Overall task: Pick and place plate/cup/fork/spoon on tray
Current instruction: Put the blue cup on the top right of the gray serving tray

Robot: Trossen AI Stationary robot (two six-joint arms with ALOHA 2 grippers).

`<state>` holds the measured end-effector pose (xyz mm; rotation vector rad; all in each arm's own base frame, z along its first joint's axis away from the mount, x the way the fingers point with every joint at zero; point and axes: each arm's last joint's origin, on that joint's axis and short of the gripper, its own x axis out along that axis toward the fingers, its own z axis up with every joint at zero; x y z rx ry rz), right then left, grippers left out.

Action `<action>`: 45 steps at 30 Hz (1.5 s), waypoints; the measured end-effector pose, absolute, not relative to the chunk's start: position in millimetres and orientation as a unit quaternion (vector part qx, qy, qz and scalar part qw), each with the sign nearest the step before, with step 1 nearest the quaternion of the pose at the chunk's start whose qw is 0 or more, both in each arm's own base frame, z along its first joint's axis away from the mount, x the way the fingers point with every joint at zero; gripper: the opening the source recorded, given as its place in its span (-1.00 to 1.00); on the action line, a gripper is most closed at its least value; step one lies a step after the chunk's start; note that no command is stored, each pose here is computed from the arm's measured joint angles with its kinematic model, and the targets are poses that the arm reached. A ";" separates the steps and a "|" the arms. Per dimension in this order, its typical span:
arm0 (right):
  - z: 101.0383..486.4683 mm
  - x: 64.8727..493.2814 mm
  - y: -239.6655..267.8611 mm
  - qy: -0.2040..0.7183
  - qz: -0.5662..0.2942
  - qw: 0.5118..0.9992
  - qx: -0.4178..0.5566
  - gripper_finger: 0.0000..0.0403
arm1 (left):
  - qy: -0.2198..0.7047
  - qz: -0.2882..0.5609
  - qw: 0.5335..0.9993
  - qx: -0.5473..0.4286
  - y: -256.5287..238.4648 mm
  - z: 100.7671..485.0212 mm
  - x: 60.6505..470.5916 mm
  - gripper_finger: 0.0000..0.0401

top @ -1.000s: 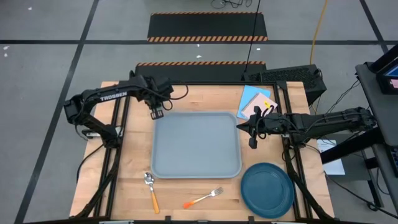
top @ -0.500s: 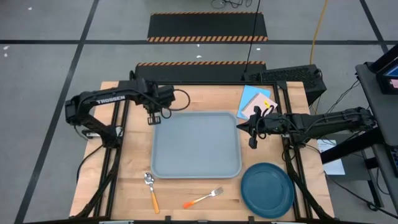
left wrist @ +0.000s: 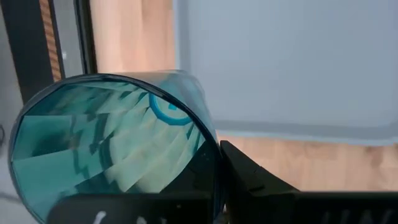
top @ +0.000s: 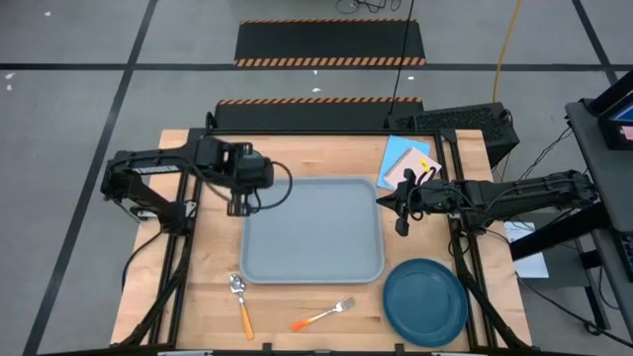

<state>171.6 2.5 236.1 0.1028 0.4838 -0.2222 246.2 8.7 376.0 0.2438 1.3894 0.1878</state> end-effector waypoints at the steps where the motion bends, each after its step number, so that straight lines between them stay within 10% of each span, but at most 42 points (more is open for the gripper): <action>1: 236.1 171.6 2.5 0.239 -0.110 0.963 0.052 -1.00 | 0.632 0.079 0.762 0.115 4.2 378.1 246.5 -0.96; 18: 236.1 171.6 2.5 0.239 -0.110 0.964 0.050 -1.00 | 0.615 -0.020 0.768 0.180 -37.0 383.0 243.4 -0.93; 45: 236.5 171.9 2.5 0.235 -0.112 0.964 0.060 -1.00 | 0.699 0.007 0.699 0.154 21.7 276.2 253.9 -0.94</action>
